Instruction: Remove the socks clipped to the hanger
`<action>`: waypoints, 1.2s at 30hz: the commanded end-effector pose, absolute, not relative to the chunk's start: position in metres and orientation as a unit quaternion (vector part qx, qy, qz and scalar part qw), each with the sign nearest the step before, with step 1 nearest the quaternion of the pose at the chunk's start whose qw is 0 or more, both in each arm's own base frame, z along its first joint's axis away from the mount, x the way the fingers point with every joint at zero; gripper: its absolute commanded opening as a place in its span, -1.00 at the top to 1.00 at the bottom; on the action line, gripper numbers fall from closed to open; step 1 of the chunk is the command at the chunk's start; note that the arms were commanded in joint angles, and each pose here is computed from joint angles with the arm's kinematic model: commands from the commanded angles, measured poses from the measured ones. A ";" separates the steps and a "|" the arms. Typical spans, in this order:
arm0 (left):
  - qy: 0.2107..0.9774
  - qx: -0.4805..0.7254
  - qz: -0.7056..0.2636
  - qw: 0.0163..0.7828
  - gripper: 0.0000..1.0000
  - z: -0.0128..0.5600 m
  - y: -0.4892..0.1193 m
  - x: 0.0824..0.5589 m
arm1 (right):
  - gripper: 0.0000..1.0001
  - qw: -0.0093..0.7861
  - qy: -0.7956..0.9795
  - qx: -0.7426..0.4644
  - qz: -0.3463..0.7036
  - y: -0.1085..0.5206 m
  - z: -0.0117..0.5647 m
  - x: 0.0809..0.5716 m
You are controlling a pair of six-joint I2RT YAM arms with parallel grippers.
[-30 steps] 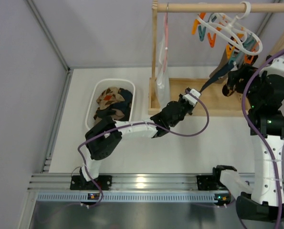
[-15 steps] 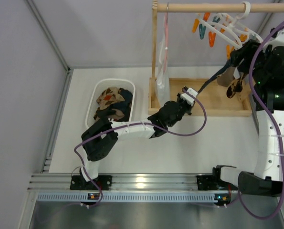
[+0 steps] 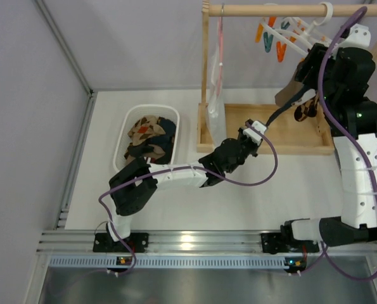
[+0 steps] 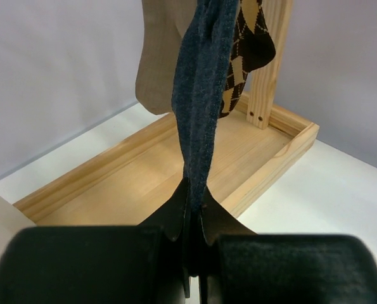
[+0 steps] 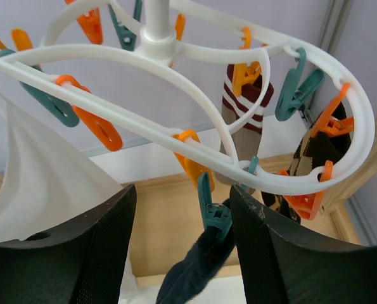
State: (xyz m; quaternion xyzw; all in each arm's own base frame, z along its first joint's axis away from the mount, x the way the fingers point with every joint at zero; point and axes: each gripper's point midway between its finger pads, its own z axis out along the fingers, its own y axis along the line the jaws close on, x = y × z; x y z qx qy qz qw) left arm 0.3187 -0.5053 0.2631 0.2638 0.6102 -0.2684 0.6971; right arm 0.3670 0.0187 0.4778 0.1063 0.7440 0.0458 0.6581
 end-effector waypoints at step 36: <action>0.583 0.244 -0.292 0.718 1.00 0.295 -0.510 0.310 | -0.01 0.632 0.756 0.128 -0.113 -0.004 0.461 0.375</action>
